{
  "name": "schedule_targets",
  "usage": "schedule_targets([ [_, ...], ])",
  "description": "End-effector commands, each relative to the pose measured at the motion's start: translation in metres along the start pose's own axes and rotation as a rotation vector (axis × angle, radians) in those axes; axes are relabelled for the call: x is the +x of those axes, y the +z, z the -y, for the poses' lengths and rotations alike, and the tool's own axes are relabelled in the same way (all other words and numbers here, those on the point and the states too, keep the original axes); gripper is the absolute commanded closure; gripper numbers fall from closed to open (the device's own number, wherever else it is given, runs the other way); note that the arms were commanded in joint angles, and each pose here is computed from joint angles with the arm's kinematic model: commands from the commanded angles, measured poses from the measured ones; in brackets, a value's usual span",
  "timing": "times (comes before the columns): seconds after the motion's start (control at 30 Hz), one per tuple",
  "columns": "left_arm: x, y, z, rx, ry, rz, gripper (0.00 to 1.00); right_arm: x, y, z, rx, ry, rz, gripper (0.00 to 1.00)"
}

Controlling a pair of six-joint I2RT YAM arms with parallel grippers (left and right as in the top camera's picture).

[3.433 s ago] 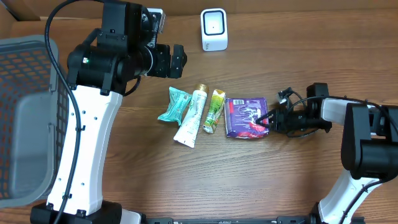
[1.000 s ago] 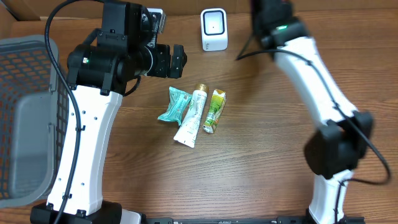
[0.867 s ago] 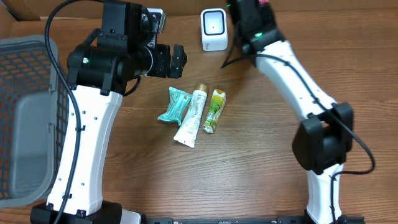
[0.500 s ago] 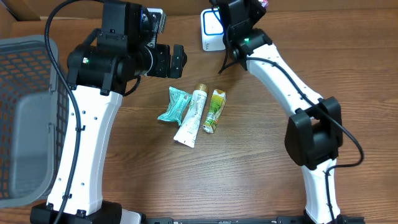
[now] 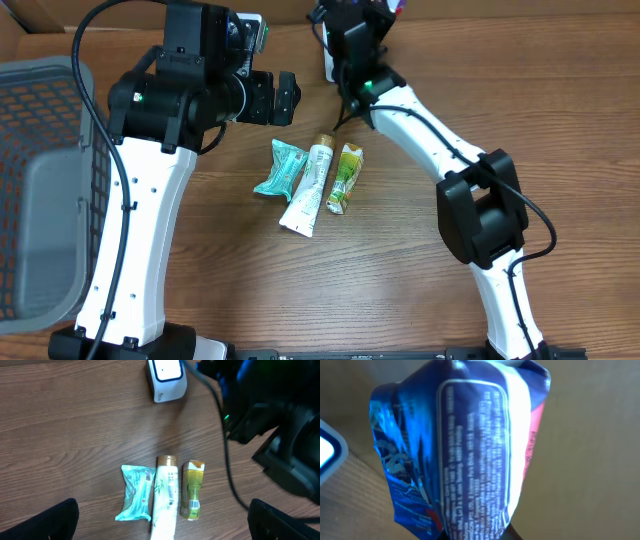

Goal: Scan the item barcode
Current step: 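Carry the purple pack with the right gripper up to the scanner, then hold the purple pack barcode in front of the scanner, right gripper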

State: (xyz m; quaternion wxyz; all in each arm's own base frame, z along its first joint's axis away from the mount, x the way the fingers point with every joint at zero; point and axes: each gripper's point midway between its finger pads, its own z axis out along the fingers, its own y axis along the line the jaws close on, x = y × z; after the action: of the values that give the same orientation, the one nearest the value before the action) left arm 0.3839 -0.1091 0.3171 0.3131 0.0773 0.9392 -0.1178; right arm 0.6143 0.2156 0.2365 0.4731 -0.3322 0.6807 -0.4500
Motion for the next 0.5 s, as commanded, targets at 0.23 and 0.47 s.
schedule_targets([
  [0.23, -0.001, 0.001, 0.002, 0.008, 0.012, -0.001, 0.00, 0.004, -0.006, -0.026, -0.021, -0.218, 0.032, 0.96],
  [0.47, -0.001, 0.001, 0.002, 0.008, 0.012, -0.001, 0.00, 0.005, -0.007, -0.031, 0.027, -0.249, 0.068, 0.96],
])
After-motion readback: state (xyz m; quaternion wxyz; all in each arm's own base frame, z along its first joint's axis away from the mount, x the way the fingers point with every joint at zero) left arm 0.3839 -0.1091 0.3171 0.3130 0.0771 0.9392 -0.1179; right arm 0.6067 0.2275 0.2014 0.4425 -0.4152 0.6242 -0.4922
